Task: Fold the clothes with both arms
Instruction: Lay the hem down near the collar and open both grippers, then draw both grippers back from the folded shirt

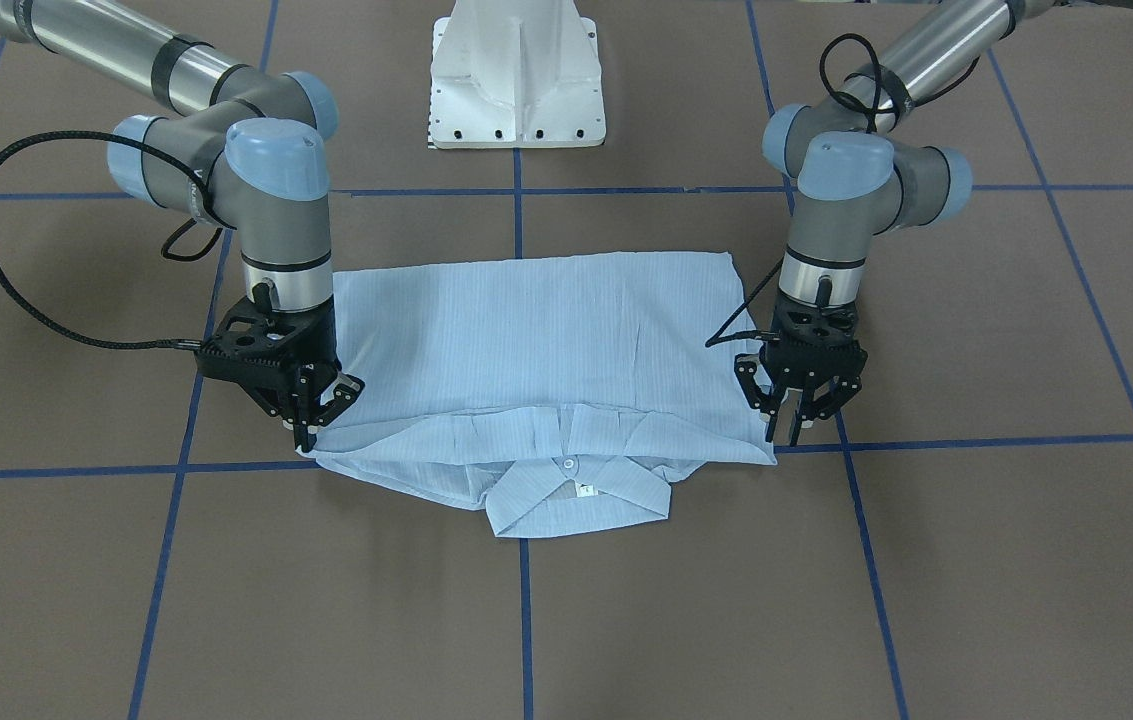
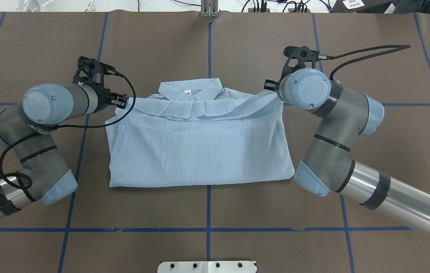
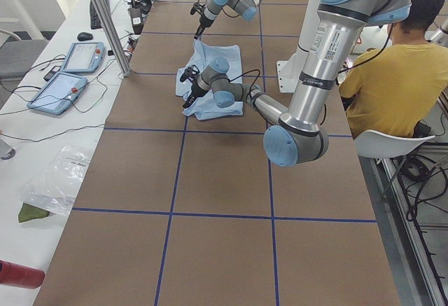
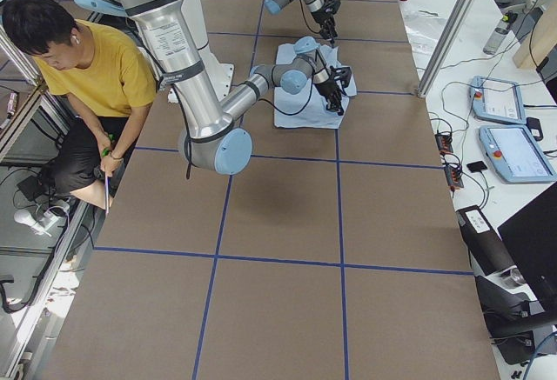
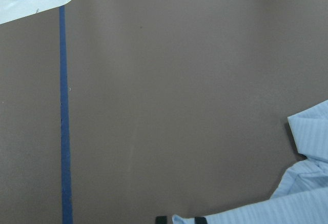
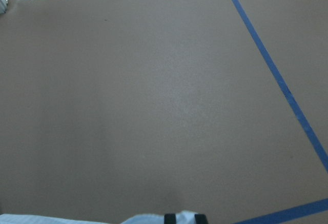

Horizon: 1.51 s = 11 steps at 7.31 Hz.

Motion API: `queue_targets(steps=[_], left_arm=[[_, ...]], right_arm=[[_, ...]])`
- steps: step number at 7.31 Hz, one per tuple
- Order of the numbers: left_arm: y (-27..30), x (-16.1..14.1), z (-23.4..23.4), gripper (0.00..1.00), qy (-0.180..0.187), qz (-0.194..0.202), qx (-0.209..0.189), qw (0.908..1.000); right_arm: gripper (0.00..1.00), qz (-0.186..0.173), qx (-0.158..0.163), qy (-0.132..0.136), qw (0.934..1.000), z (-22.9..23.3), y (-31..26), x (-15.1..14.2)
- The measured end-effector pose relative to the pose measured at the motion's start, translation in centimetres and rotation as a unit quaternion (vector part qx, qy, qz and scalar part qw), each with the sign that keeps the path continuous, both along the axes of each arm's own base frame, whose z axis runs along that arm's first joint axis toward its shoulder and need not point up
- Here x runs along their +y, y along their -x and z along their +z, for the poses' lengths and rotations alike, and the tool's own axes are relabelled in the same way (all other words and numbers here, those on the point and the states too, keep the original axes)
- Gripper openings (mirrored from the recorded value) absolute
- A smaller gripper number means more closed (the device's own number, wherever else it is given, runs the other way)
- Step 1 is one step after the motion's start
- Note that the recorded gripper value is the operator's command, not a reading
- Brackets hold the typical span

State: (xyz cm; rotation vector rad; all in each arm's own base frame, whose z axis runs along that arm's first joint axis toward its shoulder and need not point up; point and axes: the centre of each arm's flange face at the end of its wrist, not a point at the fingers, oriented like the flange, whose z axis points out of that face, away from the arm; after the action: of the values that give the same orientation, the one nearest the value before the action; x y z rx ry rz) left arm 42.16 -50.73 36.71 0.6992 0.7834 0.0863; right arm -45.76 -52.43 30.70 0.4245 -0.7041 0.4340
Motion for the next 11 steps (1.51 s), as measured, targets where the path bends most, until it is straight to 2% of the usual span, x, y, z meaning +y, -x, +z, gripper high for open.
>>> queue_targets(steps=[2, 3, 5, 7, 9, 10, 11], left_arm=[[3.6, 3.8, -0.6, 1.0, 0.004, 0.031, 0.033, 0.999], [5.3, 6.7, -0.2, 1.0, 0.025, 0.049, 0.052, 0.9972], [3.8, 12.3, 0.4, 1.0, 0.076, 0.061, 0.08, 0.992], [0.0, 16.6, 1.2, 0.84, 0.117, 0.054, 0.093, 0.9873], [-1.8, 18.2, 2.3, 0.76, 0.128, 0.049, 0.086, 0.9868], [-2.3, 18.5, 2.8, 0.64, 0.13, 0.05, 0.081, 0.9869], [-2.8, 18.8, 3.2, 0.41, 0.132, 0.052, 0.078, 0.9868]], right_arm=[[1.0, -0.02, -0.021, 0.014, 0.9995, -0.8, -1.2, -0.6], [1.0, -0.027, -0.024, 0.014, 0.9992, -1.0, -1.6, -0.7], [1.0, -0.032, -0.026, 0.013, 0.9991, -1.2, -1.8, -0.8], [1.0, -0.032, -0.026, 0.012, 0.9991, -1.1, -1.9, -0.8], [1.0, -0.032, -0.025, 0.012, 0.9991, -1.2, -1.9, -0.8], [1.0, -0.032, -0.026, 0.012, 0.9991, -1.2, -1.9, -0.8], [1.0, -0.032, -0.026, 0.012, 0.9991, -1.2, -1.9, -0.8]])
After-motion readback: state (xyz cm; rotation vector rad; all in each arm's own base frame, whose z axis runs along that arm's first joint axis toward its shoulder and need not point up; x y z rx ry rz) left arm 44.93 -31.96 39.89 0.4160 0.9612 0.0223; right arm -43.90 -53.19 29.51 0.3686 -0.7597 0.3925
